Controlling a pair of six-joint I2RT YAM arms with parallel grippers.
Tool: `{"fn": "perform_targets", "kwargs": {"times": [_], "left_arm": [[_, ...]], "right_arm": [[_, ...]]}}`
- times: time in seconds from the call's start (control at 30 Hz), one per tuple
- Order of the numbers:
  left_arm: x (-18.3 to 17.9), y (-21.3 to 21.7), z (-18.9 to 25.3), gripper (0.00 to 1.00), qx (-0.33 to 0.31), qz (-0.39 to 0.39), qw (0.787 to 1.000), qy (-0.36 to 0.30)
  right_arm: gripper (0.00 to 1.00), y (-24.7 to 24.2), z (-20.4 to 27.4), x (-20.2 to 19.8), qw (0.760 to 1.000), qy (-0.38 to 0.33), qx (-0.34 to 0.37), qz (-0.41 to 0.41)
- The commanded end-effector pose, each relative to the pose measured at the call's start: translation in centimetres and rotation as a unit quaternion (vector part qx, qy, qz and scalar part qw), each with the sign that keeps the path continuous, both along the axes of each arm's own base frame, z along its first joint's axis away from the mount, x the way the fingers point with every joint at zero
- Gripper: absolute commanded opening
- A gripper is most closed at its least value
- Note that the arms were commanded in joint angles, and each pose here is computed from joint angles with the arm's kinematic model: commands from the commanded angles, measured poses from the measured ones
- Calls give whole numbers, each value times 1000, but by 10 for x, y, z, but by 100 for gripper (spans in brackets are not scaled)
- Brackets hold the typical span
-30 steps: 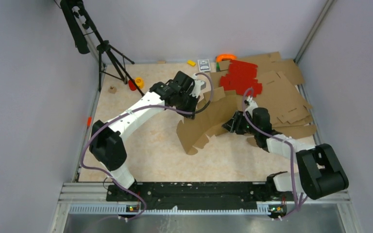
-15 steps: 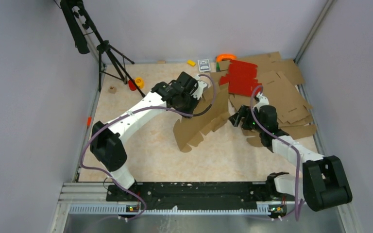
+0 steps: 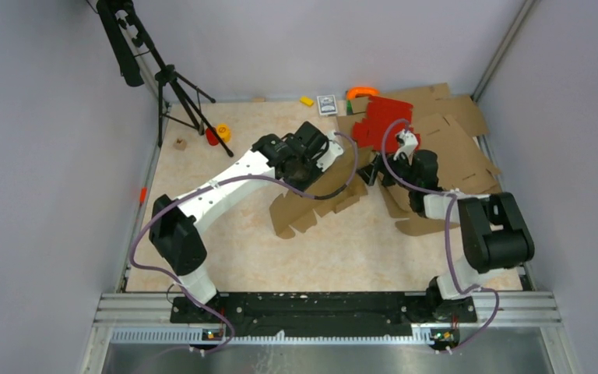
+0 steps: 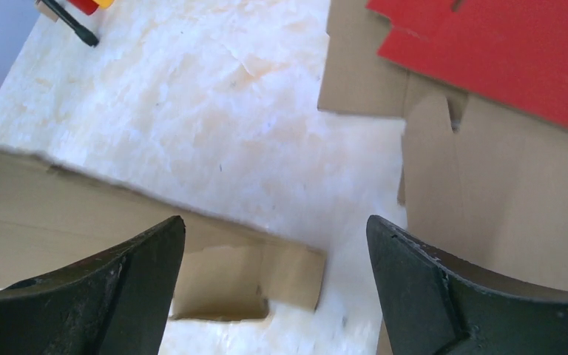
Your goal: Fold the paper box
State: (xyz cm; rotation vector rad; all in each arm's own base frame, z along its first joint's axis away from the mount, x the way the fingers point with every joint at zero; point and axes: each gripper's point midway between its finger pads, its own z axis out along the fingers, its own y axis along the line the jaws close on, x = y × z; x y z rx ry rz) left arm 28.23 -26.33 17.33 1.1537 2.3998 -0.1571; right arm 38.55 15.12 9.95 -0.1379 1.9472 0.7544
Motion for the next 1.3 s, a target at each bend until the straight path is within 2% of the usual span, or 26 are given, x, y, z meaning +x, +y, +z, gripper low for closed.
{"fn": "perform_targets", "kwargs": {"times": [0.0,0.1,0.17,0.23,0.33,0.47,0.73,0.97,1.17,1.2,1.27], "left_arm": [[8,6,7,4,22,-11,1000,-19],[10,6,9,4,21,-8,999,-24],[12,5,11,4,19,-4,999,-28],[13,3,13,4,10,0,999,-31],[19,-2,19,3,-7,16,999,-45],[26,-8,26,3,-40,50,997,-51],[32,-27,27,3,-117,94,988,-22],[31,-37,29,2,-169,98,981,10],[35,-35,40,1,-238,110,964,31],[35,-34,40,1,-247,110,962,34],[35,-31,38,1,-252,112,960,40]], "right_arm": [[92,28,40,26,987,-122,12,101],[93,39,42,21,982,-128,27,136],[87,46,42,13,979,-132,36,153],[71,57,42,5,977,-128,38,167],[55,66,38,-6,979,-113,29,165],[42,66,30,-21,987,-89,24,134],[24,67,17,-42,995,-39,19,88],[22,68,19,-49,997,-25,6,75],[23,71,19,-57,996,-23,-20,79],[29,72,18,-59,996,-21,-21,82],[33,73,14,-64,996,-12,-27,85]]}}
